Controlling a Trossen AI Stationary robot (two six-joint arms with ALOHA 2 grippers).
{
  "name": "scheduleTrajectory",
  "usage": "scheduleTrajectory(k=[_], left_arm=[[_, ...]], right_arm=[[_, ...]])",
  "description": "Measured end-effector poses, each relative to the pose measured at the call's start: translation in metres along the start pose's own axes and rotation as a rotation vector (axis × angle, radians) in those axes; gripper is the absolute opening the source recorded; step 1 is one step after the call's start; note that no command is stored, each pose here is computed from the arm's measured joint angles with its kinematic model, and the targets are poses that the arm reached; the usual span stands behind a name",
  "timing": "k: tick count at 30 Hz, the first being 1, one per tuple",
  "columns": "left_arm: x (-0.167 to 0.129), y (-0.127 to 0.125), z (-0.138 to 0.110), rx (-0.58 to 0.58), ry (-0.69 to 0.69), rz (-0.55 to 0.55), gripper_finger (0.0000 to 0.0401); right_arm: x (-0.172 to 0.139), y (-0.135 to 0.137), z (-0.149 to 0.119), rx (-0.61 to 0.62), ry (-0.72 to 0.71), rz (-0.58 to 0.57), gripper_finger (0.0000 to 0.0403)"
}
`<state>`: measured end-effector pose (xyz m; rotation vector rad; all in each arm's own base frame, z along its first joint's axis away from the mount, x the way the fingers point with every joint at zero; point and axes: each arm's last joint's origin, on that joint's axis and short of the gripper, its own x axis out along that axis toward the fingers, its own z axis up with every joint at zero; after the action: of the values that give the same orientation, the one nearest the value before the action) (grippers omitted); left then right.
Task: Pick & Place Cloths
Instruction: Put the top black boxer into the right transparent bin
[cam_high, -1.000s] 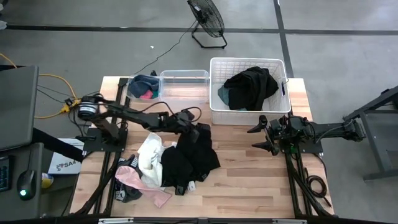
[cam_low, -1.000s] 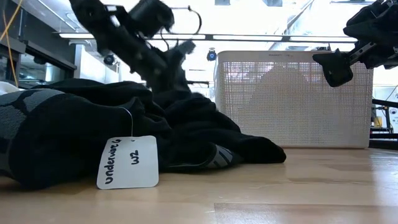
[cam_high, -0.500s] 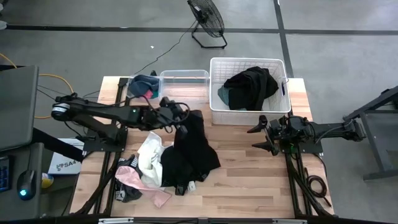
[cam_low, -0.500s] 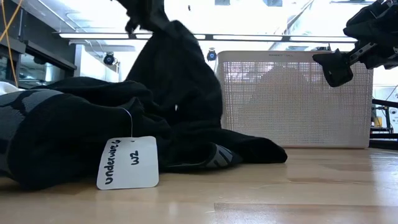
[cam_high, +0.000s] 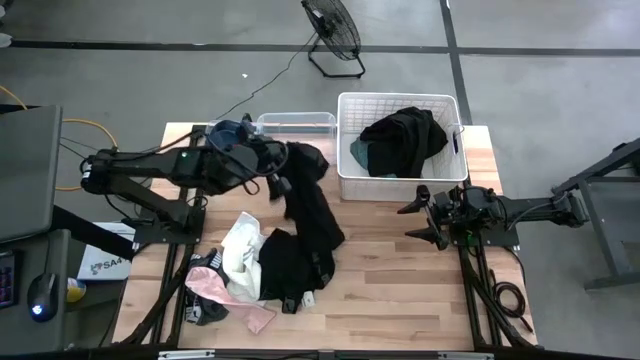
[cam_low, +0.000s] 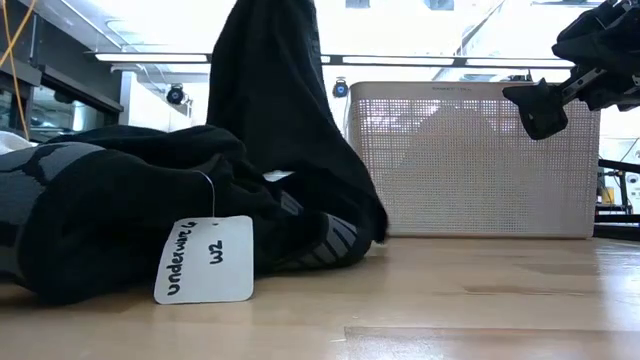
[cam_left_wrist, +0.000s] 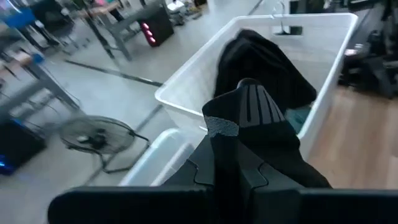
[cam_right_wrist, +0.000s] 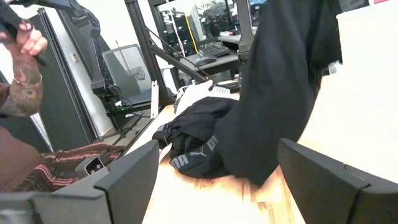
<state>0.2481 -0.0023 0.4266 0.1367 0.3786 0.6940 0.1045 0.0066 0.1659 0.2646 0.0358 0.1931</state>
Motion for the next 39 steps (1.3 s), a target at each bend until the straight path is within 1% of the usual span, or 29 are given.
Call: scheduleTrajectory(k=[3, 8, 14, 18, 24, 28, 31, 33, 35, 37, 39], left_arm=[[-0.009, 0.009, 0.014, 0.011, -0.029, 0.03, 0.0007], [-0.024, 0.025, 0.034, 0.051, -0.077, 0.11, 0.0007], [-0.037, 0.04, 0.052, 0.074, -0.114, 0.234, 0.0007], [-0.039, 0.049, 0.062, 0.093, -0.141, 0.35, 0.0007], [-0.029, 0.07, 0.071, 0.092, -0.161, 0.457, 0.0007], [-0.011, 0.082, 0.073, 0.094, -0.169, 0.467, 0.0007], [0.003, 0.091, 0.075, 0.118, -0.184, 0.477, 0.0007], [0.008, 0.095, 0.077, 0.149, -0.193, 0.487, 0.0007], [0.016, 0.098, 0.081, 0.175, -0.213, 0.516, 0.0007], [0.023, 0.1, 0.083, 0.224, -0.22, 0.529, 0.0007], [0.03, 0.099, 0.085, 0.239, -0.235, 0.535, 0.0007]], right_arm=[[0.0, 0.0, 0.0, 0.0, 0.0, 0.0, 0.0318], [0.0, 0.0, 0.0, 0.0, 0.0, 0.0, 0.0318], [0.0, 0.0, 0.0, 0.0, 0.0, 0.0, 0.0318], [0.0, 0.0, 0.0, 0.0, 0.0, 0.0, 0.0318], [0.0, 0.0, 0.0, 0.0, 0.0, 0.0, 0.0318], [0.0, 0.0, 0.0, 0.0, 0.0, 0.0, 0.0318], [0.0, 0.0, 0.0, 0.0, 0.0, 0.0, 0.0318], [0.0, 0.0, 0.0, 0.0, 0.0, 0.0, 0.0318], [0.0, 0.0, 0.0, 0.0, 0.0, 0.0, 0.0318], [0.0, 0.0, 0.0, 0.0, 0.0, 0.0, 0.0318], [0.0, 0.0, 0.0, 0.0, 0.001, 0.0, 0.0318]])
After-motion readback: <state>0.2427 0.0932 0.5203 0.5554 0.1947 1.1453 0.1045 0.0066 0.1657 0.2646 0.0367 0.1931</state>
